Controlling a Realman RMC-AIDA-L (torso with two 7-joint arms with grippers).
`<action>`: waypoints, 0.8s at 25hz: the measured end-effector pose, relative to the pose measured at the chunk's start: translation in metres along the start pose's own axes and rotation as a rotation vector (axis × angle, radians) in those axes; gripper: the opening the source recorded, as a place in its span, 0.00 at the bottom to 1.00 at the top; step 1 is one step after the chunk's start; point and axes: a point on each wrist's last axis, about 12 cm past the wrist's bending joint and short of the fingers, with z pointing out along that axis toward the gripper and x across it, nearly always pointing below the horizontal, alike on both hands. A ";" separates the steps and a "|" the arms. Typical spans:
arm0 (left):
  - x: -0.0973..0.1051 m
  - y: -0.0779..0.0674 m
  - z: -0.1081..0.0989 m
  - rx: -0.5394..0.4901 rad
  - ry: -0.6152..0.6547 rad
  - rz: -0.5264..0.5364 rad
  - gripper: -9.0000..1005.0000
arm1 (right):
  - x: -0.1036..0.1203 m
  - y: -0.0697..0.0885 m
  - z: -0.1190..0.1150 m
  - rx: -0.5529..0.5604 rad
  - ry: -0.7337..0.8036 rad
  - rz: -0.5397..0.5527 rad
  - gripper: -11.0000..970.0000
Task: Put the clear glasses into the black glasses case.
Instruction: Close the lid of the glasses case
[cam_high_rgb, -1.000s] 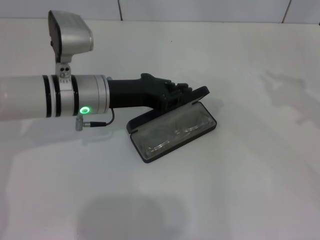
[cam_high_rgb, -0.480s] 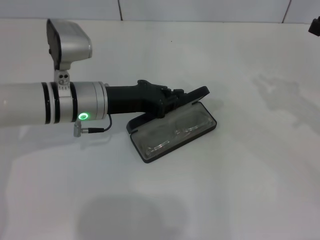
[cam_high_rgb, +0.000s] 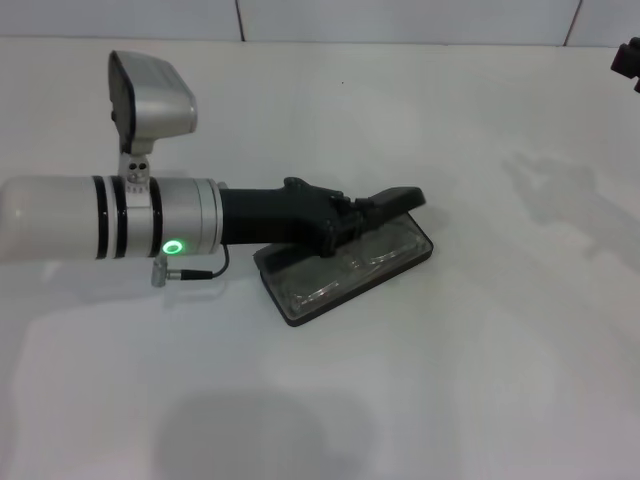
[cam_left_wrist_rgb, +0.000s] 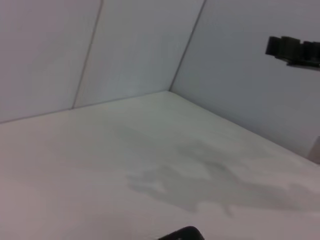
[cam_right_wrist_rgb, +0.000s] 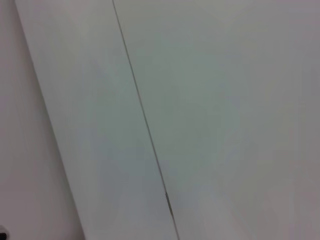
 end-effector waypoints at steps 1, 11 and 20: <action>0.001 -0.001 0.001 0.004 0.007 0.002 0.14 | 0.000 0.000 0.000 -0.002 0.000 0.001 0.21; 0.010 -0.010 0.008 0.058 0.091 0.034 0.14 | 0.003 0.002 -0.002 -0.020 -0.006 0.014 0.22; 0.015 -0.013 0.010 0.068 0.106 0.028 0.15 | 0.004 0.004 -0.004 -0.040 -0.015 0.026 0.22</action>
